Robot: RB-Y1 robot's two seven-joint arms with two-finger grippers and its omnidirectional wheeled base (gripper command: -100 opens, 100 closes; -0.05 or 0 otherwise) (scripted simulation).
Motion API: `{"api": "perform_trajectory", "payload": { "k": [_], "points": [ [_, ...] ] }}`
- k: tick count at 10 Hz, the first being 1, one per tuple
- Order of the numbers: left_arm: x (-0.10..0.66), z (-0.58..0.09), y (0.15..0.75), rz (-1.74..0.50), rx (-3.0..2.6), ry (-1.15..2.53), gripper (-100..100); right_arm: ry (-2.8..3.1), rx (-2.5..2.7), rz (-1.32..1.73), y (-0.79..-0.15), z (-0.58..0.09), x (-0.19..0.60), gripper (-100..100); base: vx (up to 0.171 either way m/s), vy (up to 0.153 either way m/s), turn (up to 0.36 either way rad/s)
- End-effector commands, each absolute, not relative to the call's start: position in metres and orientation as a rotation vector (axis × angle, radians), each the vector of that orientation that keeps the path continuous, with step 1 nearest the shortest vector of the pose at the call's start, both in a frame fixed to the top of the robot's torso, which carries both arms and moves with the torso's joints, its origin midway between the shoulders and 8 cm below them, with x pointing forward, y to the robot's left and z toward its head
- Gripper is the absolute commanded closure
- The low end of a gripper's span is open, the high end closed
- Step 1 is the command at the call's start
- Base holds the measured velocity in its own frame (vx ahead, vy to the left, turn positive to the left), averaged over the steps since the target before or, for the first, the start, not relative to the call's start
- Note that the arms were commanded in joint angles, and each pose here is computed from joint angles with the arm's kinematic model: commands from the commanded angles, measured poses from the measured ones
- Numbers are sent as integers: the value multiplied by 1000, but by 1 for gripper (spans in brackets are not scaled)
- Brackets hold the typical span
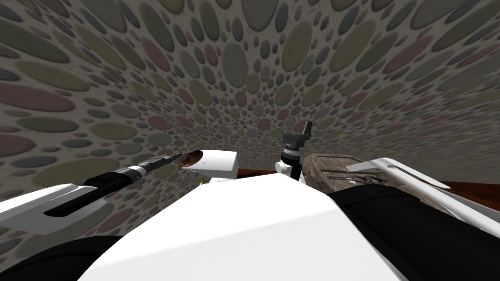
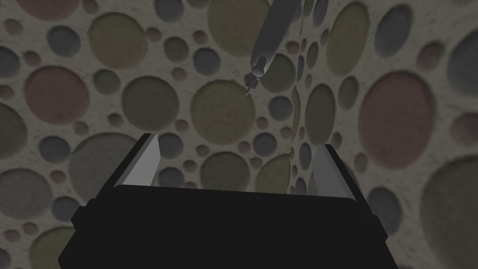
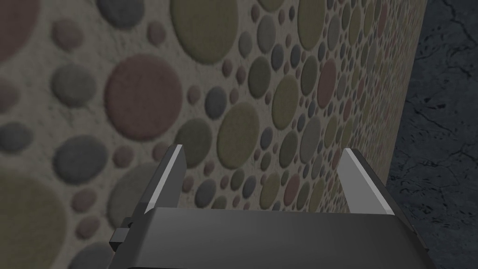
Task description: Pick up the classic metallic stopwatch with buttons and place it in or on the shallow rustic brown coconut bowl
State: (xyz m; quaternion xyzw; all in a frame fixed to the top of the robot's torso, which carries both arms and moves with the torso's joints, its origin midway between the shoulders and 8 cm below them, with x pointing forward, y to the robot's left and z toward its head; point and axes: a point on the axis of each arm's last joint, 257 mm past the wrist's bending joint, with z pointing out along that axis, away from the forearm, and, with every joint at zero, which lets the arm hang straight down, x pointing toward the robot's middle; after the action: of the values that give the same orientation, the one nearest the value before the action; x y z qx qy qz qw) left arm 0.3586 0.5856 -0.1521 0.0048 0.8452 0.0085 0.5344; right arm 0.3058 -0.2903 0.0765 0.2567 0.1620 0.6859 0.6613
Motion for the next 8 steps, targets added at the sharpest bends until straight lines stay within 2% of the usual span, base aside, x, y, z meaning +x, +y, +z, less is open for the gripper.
{"api": "perform_trajectory", "payload": {
  "k": [1,2,3,8],
  "points": [
    [367,-142,576,1,27,2018,-100,366,581,1551,-290,77,306,0,23,-24,77],
    [365,-147,581,10,22,2016,-100,366,581,1551,-290,77,306,0,13,-14,21],
    [366,-147,580,8,21,2016,0,366,581,1551,-290,77,306,0,0,0,0],
    [366,-147,580,8,21,2016,0,366,581,1551,-290,77,306,0,0,0,0]
  ]
}}
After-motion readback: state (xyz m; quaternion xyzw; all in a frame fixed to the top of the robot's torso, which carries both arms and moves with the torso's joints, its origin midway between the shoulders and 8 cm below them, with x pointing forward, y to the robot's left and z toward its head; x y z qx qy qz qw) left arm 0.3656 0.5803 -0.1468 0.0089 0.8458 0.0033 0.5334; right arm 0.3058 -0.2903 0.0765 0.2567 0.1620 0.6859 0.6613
